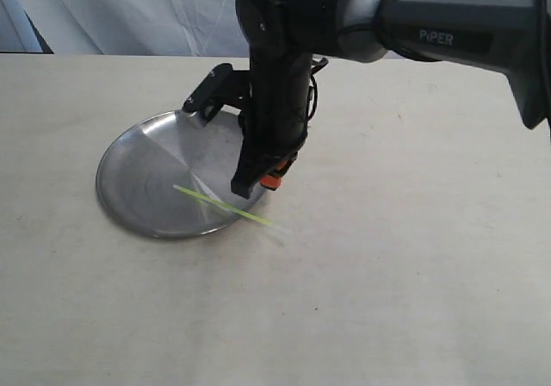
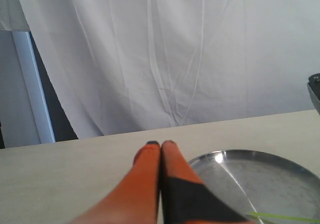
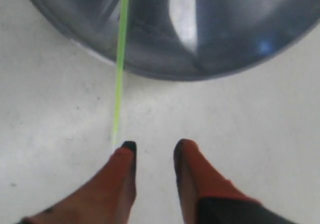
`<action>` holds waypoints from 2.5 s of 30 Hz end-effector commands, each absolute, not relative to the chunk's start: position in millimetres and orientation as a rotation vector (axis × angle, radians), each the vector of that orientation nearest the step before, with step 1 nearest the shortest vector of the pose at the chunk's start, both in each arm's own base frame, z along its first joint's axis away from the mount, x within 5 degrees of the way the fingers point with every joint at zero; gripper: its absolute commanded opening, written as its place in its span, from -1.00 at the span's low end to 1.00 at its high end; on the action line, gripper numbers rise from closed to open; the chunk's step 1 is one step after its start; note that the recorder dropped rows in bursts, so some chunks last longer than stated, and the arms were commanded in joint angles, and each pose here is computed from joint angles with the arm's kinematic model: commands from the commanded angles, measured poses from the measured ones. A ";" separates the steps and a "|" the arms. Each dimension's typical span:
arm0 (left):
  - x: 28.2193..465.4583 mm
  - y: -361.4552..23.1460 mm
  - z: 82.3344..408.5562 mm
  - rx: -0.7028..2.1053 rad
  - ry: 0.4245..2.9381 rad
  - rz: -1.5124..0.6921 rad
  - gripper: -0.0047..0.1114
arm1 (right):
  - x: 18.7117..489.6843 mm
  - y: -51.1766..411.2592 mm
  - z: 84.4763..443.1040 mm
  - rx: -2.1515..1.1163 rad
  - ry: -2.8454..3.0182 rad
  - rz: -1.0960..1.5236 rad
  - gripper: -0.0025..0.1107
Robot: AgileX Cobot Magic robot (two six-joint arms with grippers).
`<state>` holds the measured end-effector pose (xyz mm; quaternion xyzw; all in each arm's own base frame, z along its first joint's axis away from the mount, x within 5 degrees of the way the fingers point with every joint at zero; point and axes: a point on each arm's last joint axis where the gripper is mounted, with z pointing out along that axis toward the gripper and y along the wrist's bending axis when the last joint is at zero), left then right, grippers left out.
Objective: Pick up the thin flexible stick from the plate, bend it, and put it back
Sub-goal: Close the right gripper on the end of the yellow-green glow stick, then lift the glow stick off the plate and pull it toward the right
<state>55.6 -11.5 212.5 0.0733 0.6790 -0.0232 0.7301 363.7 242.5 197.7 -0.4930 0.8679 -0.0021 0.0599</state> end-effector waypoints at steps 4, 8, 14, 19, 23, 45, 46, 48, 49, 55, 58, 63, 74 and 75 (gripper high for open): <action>55.4 -11.5 211.6 0.159 1.495 -0.055 -0.92 | 371.5 247.9 179.1 -1.455 2.623 0.006 0.42; 55.4 -11.5 211.6 0.159 1.495 -0.055 -0.92 | 375.2 248.0 158.0 -1.480 2.648 -0.031 0.35; 55.4 -11.5 211.6 0.159 1.495 -0.055 -0.92 | 382.5 252.5 126.2 -1.477 2.640 -0.036 0.35; 55.4 -11.5 211.6 0.159 1.495 -0.055 -0.92 | 380.1 250.8 109.3 -1.484 2.712 -0.045 -0.14; 55.4 -11.5 211.6 0.159 1.495 -0.055 -0.92 | 375.8 247.8 107.8 -1.511 2.765 -0.056 -0.95; 55.4 -11.5 211.6 0.159 1.495 -0.055 -0.92 | 277.0 246.0 341.1 -1.284 2.448 0.575 -0.97; 55.4 -11.5 211.6 0.159 1.495 -0.055 -0.92 | 268.9 243.4 336.5 -1.278 2.459 0.579 -0.97; 55.4 -11.6 211.5 0.159 1.495 -0.058 -0.92 | 255.0 240.1 328.5 -1.239 2.479 0.596 -0.97; 55.1 -13.6 211.5 0.137 1.498 -0.116 -0.92 | 242.4 238.5 315.2 -1.207 2.493 0.633 -0.97; 52.1 -17.6 226.0 -0.464 1.323 -0.926 -0.92 | 197.9 223.9 288.6 -0.961 2.449 0.800 -0.97; 43.4 -35.4 235.1 -0.185 1.289 -1.006 -0.92 | 176.8 199.3 287.1 -0.815 2.408 0.806 -0.97; 38.2 -46.6 233.1 0.045 1.343 -0.933 -0.92 | 131.9 156.4 286.0 -0.777 2.343 0.811 -0.97; 10.9 -66.6 249.5 0.150 1.225 -1.543 -0.92 | 94.6 132.8 277.7 -0.890 2.159 0.907 -0.97; 10.4 -66.6 250.1 0.151 1.218 -1.552 -0.92 | 95.4 133.0 278.4 -0.877 2.152 0.909 -0.97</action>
